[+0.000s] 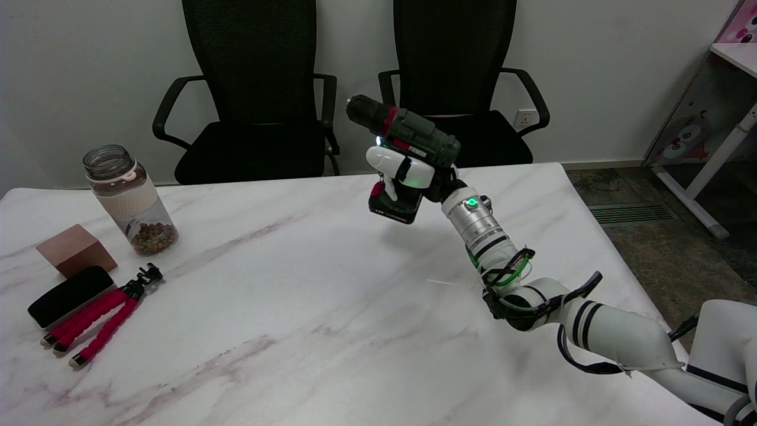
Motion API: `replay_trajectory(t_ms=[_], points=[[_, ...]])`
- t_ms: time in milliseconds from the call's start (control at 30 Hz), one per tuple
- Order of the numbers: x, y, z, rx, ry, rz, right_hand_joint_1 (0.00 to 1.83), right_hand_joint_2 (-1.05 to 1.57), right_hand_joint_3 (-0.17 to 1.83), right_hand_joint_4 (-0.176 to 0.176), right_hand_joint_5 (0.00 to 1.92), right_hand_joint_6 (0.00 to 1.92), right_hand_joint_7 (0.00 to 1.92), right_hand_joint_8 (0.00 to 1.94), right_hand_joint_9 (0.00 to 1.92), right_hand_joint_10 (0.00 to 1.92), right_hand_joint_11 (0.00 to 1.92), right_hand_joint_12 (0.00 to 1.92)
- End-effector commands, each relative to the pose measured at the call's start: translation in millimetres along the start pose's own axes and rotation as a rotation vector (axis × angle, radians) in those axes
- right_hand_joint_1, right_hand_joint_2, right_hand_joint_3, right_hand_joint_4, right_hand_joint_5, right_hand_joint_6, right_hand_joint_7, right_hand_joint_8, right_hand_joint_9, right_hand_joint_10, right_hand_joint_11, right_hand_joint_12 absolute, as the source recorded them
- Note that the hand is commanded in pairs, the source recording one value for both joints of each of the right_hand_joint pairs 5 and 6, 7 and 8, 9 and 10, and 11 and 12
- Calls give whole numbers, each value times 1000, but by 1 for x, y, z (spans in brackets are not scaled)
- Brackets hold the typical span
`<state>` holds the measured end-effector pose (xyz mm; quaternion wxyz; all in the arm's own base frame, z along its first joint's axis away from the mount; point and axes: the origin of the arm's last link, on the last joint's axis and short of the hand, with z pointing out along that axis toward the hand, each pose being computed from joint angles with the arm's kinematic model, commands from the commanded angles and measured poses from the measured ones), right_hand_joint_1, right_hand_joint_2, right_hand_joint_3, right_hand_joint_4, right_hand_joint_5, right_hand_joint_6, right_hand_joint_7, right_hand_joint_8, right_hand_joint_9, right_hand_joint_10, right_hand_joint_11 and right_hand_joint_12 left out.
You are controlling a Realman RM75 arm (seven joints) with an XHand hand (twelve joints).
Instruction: Pick up the power screwdriver.
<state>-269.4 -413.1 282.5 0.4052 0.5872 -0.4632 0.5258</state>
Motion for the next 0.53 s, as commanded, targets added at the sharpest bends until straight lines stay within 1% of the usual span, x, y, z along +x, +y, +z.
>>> replay_trajectory(t_ms=[33,267,533], points=[[-15,-45,20,41,-86,-77,808,453,550,176,1823,1823,1823,1823,1906,1906,1920,1920],[-32,-58,23,57,-130,-36,797,505,576,176,1919,1919,1919,1919,1911,1911,1920,1920],[-44,-66,25,63,-158,1,788,548,609,176,1920,1920,1920,1920,1916,1916,1920,1920]])
